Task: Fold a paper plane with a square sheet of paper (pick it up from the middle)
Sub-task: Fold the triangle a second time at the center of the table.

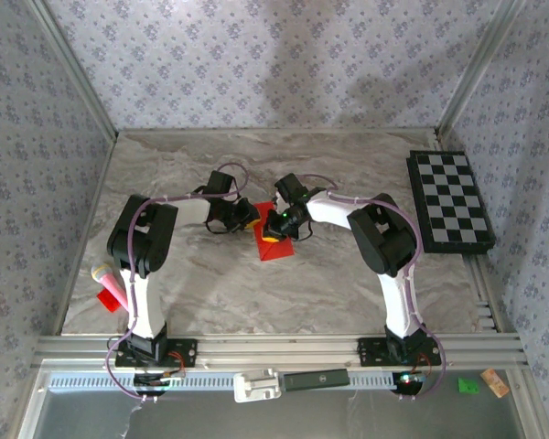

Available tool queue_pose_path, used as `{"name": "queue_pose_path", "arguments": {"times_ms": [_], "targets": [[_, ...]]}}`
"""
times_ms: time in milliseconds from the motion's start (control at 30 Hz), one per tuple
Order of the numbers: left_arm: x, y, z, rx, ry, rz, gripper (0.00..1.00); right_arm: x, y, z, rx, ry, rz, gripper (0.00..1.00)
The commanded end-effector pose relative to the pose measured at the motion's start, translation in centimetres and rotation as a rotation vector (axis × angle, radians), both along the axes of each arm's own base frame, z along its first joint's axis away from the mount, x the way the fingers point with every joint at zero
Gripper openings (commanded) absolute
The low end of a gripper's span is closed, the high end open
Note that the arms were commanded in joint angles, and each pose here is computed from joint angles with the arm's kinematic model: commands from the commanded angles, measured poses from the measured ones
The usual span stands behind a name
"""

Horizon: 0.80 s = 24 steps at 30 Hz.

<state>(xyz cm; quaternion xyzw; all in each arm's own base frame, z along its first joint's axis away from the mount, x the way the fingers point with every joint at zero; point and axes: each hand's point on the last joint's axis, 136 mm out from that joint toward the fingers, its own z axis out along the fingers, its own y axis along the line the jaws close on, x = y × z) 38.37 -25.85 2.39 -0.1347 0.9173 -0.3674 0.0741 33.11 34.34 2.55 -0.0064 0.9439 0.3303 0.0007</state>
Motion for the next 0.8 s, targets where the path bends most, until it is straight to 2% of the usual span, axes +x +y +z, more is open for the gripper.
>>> {"name": "queue_pose_path", "arguments": {"times_ms": [0,400,767], "targets": [[-2.0,0.4,-3.0,0.052,0.097,-0.005,0.16,-0.1,-0.1,-0.6,-0.022,0.011,0.011,0.03],[-2.1,0.4,-3.0,0.051,0.096,-0.005,0.16,-0.1,-0.1,-1.1,-0.027,0.03,0.006,0.08],[-0.7,0.4,-1.1,0.031,0.063,0.005,0.16,-0.5,-0.5,-1.7,-0.049,0.048,0.004,0.27]]}}
